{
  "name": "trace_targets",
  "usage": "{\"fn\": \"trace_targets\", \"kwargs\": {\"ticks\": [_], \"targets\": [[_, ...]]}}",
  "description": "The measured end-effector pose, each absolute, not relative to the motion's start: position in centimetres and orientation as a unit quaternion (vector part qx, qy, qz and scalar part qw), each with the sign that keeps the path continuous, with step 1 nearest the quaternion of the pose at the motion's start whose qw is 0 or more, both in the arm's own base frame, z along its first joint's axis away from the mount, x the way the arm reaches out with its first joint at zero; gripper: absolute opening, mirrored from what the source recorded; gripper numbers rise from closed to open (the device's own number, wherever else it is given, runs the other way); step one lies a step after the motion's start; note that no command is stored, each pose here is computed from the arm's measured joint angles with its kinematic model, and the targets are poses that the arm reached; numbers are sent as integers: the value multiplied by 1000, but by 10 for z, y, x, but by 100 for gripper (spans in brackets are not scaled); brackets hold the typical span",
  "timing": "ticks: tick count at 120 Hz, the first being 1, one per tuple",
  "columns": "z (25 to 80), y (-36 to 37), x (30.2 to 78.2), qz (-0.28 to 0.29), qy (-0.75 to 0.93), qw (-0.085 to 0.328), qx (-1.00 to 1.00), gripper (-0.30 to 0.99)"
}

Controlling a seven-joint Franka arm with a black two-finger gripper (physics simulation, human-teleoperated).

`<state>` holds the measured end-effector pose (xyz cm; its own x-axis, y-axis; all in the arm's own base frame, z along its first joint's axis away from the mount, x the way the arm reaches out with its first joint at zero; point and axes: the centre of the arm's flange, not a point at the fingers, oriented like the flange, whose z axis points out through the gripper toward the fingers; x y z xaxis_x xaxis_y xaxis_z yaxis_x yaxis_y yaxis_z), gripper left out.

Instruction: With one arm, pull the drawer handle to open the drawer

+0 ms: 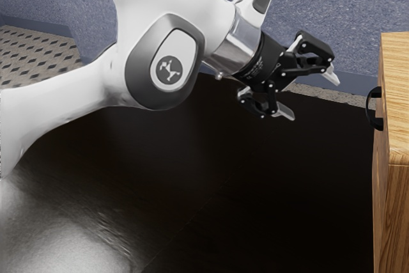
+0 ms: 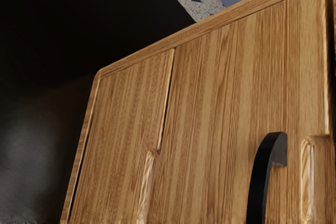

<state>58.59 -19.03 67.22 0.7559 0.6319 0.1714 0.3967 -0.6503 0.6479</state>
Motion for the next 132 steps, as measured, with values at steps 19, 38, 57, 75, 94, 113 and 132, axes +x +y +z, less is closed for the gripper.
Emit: {"fn": "trace_targets", "kwargs": {"ticks": [19, 38, 57, 75, 94, 113, 132], "targets": [[668, -214, 581, 189, 274, 304, 892, 69], [662, -226, 581, 186, 268, 304, 895, 69], [656, -213, 589, 189, 280, 300, 892, 69], [655, -213, 591, 191, 281, 300, 891, 69], [652, -224, 588, 190, 274, 302, 893, 69], [646, -224, 592, 188, 277, 300, 893, 69], [645, -224, 593, 191, 278, 301, 892, 69]]}}
